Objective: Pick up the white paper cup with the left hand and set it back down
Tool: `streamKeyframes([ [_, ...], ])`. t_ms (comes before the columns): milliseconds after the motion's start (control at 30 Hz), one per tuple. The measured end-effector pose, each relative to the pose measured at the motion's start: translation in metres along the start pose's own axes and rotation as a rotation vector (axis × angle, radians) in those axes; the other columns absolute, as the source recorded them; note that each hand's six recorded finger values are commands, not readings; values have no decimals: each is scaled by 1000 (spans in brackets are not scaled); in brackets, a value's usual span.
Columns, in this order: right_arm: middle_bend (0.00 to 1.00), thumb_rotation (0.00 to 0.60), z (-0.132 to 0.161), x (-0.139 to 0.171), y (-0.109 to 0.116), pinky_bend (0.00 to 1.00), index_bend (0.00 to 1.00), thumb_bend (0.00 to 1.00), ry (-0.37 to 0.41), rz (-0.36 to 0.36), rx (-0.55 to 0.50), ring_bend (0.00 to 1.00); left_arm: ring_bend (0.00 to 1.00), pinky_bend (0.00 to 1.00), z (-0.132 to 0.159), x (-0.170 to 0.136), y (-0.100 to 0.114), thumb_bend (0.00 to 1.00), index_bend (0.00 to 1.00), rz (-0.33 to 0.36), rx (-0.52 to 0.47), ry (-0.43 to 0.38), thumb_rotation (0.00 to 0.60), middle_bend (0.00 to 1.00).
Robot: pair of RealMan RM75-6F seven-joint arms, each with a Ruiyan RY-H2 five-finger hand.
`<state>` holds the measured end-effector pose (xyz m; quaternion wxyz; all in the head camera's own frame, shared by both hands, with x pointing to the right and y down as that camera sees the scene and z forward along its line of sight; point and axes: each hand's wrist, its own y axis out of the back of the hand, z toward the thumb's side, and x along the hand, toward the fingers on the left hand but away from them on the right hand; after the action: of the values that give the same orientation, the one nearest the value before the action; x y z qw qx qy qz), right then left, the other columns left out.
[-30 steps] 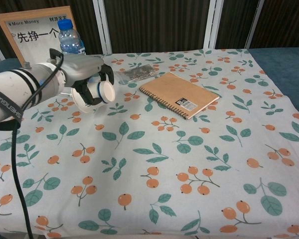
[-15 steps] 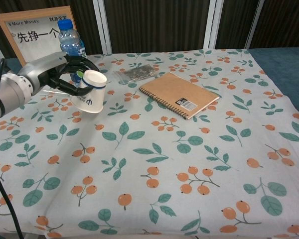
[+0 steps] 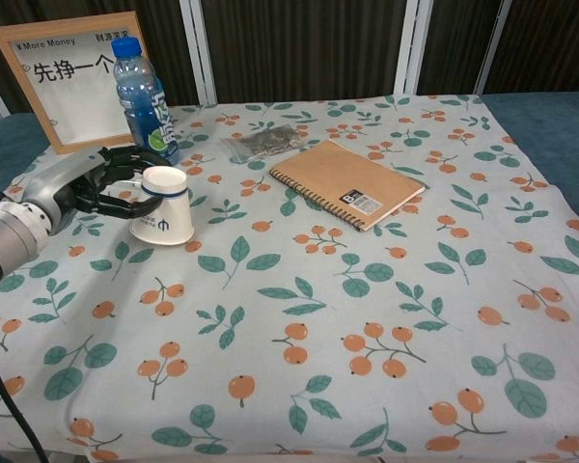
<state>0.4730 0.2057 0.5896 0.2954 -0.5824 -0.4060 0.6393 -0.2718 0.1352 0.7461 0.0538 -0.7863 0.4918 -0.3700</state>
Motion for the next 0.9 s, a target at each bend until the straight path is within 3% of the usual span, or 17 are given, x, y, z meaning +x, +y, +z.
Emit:
streamKeyframes([
  [267, 0, 600, 2, 0, -3, 0, 0, 69, 10, 2, 6, 0, 0, 14, -5, -5, -7, 373, 109, -63, -5, 2, 600, 38],
  [433, 0, 600, 2, 0, 0, 0, 0, 69, 11, -9, 3, 0, 0, 18, 0, -9, -4, 363, 1, -69, 3, -32, 600, 0],
  [600, 0, 600, 4, 1, 4, 0, 0, 69, 19, -21, 1, 0, 0, 9, 26, -18, 8, 360, 2, -41, 33, -123, 600, 0],
  [767, 0, 600, 5, 2, 11, 0, 0, 69, 33, -42, 11, 0, 0, 0, 52, -40, 31, 386, 23, -11, 206, -190, 600, 0],
  [900, 0, 600, 10, 5, 16, 0, 0, 70, 85, -54, 50, 0, 0, 0, 59, -66, 58, 386, 48, 41, 481, -192, 600, 0],
])
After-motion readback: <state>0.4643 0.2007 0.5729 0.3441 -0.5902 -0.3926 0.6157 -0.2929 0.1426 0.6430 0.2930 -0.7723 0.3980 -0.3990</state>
